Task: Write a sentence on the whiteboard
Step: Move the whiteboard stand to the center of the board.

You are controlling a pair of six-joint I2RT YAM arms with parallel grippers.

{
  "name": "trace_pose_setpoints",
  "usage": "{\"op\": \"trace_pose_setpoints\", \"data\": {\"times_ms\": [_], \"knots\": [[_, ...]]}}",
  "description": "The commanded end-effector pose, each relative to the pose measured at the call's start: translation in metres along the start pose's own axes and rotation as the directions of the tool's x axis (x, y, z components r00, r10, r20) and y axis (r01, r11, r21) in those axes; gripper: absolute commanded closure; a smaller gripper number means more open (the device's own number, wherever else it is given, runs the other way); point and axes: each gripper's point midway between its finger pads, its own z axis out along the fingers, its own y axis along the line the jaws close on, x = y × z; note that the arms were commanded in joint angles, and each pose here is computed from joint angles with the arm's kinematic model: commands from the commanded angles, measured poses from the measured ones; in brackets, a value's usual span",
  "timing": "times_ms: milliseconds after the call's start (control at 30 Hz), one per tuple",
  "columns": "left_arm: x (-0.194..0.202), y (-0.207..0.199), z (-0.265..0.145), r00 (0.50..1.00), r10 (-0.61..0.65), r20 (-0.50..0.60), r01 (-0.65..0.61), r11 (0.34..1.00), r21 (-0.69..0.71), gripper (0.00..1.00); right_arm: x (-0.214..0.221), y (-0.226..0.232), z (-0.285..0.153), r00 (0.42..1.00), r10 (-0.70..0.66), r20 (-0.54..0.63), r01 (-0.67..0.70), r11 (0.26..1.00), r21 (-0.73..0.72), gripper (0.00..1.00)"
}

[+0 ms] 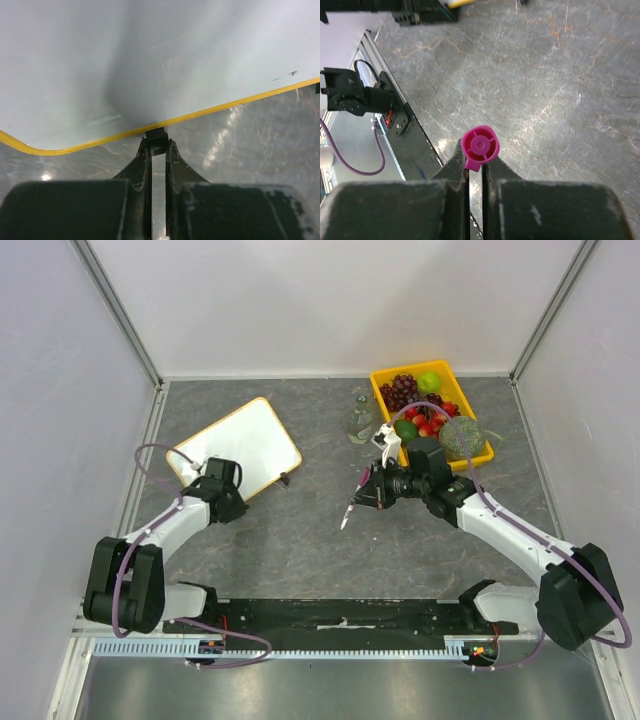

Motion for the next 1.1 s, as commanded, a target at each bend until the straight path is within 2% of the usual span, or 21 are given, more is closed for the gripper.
{"op": "trace_pose_setpoints", "data": {"times_ms": [0, 400, 1067], "knots": [[0.021, -0.030, -0.011, 0.998, 0.043, -0.049, -0.039, 0.995, 0.088, 0.98, -0.044, 0.019, -0.016, 0.991, -0.048, 0.128, 0.048, 0.999, 0.003, 1.00], [0.097, -0.069, -0.023, 0.973, 0.189, -0.130, -0.173, 0.977, 0.121, 0.98, -0.080, 0.019, -0.042, 0.967, -0.074, 0.246, 0.057, 0.995, 0.076, 1.00], [0.172, -0.100, -0.060, 0.936, 0.312, -0.163, -0.288, 0.945, 0.157, 0.98, -0.084, 0.016, -0.055, 0.955, -0.077, 0.287, 0.046, 0.992, 0.113, 1.00]]}}
